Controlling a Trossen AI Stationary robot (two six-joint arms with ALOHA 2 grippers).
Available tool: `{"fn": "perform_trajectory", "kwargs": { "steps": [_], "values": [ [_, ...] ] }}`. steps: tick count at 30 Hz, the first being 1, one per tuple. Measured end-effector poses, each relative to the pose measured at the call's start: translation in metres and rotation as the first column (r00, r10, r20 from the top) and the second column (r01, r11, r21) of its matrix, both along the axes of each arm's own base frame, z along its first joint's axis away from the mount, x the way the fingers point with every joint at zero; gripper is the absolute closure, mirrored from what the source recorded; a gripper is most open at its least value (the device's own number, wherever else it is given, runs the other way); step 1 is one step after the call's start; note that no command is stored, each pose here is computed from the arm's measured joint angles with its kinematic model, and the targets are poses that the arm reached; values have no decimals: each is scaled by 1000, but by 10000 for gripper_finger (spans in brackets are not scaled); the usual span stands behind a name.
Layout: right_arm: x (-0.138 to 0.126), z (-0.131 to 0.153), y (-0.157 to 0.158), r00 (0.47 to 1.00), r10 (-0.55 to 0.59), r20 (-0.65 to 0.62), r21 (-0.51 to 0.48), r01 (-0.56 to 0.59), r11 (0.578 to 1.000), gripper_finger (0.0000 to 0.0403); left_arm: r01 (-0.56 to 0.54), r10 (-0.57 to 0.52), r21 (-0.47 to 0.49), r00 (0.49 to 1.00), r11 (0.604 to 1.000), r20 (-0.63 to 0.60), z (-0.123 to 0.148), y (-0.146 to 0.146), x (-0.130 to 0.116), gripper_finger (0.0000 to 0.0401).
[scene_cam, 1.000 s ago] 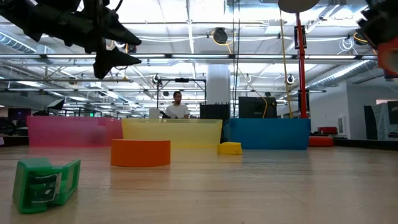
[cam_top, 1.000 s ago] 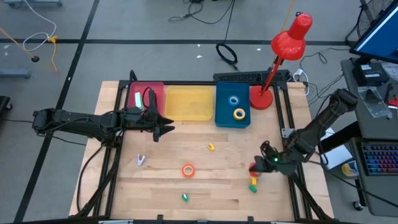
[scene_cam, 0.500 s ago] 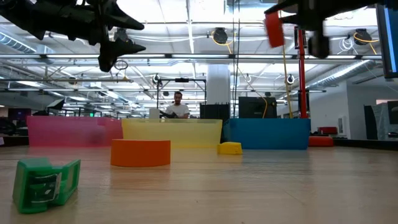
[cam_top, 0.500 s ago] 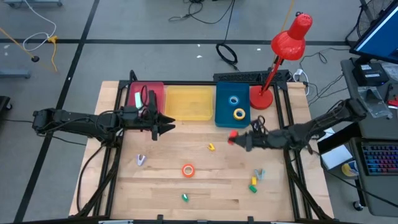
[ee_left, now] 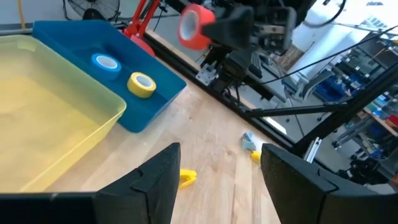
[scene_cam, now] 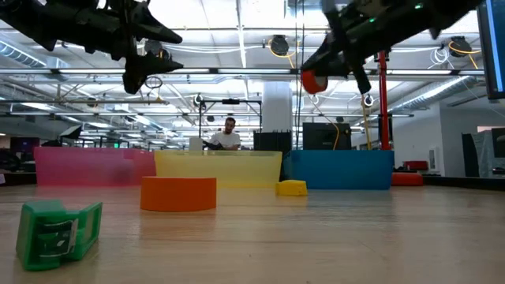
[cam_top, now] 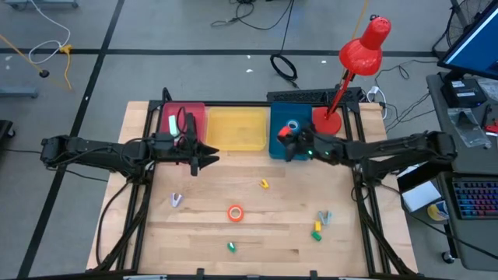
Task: Pick and place Stapler, Stapler remover, tape
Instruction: Put the red tape into the blue bin
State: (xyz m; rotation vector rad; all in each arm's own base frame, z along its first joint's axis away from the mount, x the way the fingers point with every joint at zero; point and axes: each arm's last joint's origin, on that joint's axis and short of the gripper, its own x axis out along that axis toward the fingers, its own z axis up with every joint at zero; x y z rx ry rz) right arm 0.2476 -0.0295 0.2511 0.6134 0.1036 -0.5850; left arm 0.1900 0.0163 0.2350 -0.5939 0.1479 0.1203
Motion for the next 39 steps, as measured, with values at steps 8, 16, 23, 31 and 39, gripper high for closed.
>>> {"fn": "perform_trajectory", "kwargs": {
  "steps": [8,16,23,31,39],
  "values": [
    [26,7,-32,919,-27,-394,24,40,999,370,0,0,0,1000,1000,-27,-3,0,0,178],
    [49,-16,-61,790,42,-611,117,38,992,370,1,-1,1,999,1000,-51,-5,0,-1,178],
    [53,-51,-80,727,156,-668,277,49,960,366,6,-6,-2,998,1000,-68,-6,-1,-1,178],
    [52,-70,-95,700,184,-691,338,87,937,366,7,-7,-1,997,1000,-71,-7,-2,-1,178],
    [54,-77,-99,703,201,-682,360,83,929,357,9,-9,5,997,1000,-72,-7,-2,-1,178]
  ]
}}
